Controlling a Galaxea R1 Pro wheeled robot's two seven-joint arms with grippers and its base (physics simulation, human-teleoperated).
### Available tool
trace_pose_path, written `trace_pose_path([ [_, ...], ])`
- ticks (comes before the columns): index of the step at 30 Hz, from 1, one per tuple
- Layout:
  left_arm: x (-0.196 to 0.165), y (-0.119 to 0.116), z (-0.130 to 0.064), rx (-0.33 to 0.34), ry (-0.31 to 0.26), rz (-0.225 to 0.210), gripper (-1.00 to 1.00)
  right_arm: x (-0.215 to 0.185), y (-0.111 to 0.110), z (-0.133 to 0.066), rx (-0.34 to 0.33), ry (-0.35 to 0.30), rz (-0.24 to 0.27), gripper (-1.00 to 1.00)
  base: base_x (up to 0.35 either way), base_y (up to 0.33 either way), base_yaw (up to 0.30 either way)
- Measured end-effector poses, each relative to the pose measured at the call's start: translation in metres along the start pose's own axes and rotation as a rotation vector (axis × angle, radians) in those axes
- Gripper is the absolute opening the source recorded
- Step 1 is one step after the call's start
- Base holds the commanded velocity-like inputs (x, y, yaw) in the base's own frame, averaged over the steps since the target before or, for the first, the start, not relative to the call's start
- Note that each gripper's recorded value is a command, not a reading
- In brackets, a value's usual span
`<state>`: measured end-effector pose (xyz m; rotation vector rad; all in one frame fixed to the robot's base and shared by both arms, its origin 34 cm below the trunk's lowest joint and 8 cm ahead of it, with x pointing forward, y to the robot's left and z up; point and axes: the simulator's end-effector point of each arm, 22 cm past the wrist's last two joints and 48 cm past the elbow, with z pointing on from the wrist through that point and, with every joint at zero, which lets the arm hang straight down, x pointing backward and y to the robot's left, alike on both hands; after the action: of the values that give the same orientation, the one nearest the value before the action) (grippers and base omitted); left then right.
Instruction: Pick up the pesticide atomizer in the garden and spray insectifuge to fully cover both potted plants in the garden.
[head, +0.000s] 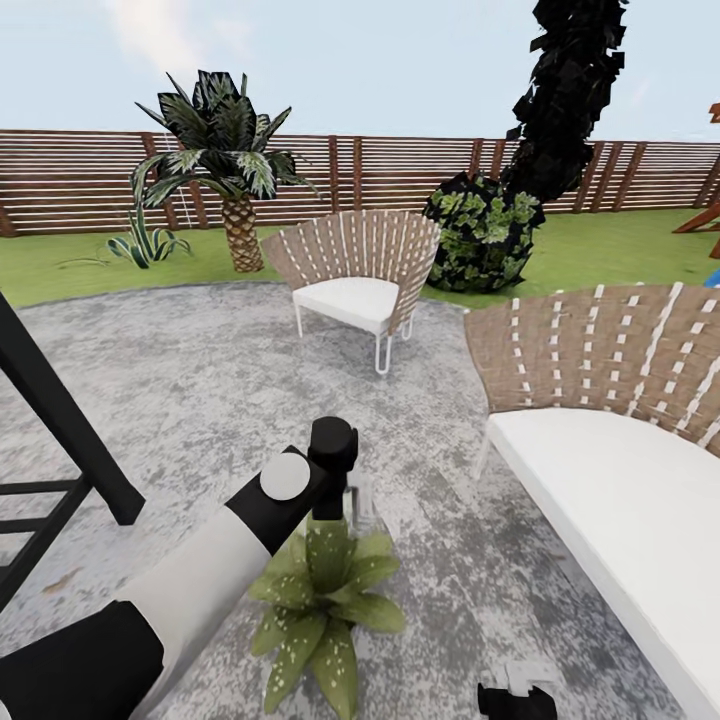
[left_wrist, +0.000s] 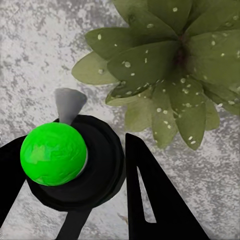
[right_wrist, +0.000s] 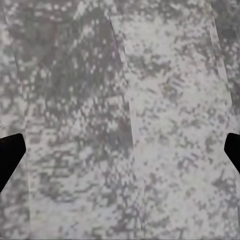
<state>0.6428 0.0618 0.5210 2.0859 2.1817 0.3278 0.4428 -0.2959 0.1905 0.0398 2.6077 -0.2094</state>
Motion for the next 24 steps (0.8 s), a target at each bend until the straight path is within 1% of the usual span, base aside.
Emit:
trace_pose_path([
  [4,-0.0009,0.0,-0.0005,0.0,-0.004,-0.001,-1.0,0.0,0.0,0.0,0.0,0.0,0.0,1.0,0.007,0.002,-0.002],
  [10,-0.0019,-0.0017,0.0002,0.002,-0.003,0.005,-1.0,-0.0001,-0.0006,0.0001,0.001,-0.001,0.0,1.0,0.001,0.0,-0.202],
  [15,-0.0019,-0.0025,0.0007,0.003,-0.003,0.006,-1.0,0.0,-0.0004,0.0001,0.001,0.0,0.0,1.0,0.012,0.0,-0.036],
  [20,-0.0022,-0.0045,0.0016,0.007,-0.003,0.006,-1.0,-0.0002,-0.0003,-0.0001,0.001,0.0,0.0,1.0,0.224,0.0,-0.002],
  [24,-0.0023,-0.0052,0.0024,0.009,-0.003,0.006,-1.0,0.0,-0.0002,0.0,0.001,0.0,0.0,1.0,0.081,0.0,0.0],
])
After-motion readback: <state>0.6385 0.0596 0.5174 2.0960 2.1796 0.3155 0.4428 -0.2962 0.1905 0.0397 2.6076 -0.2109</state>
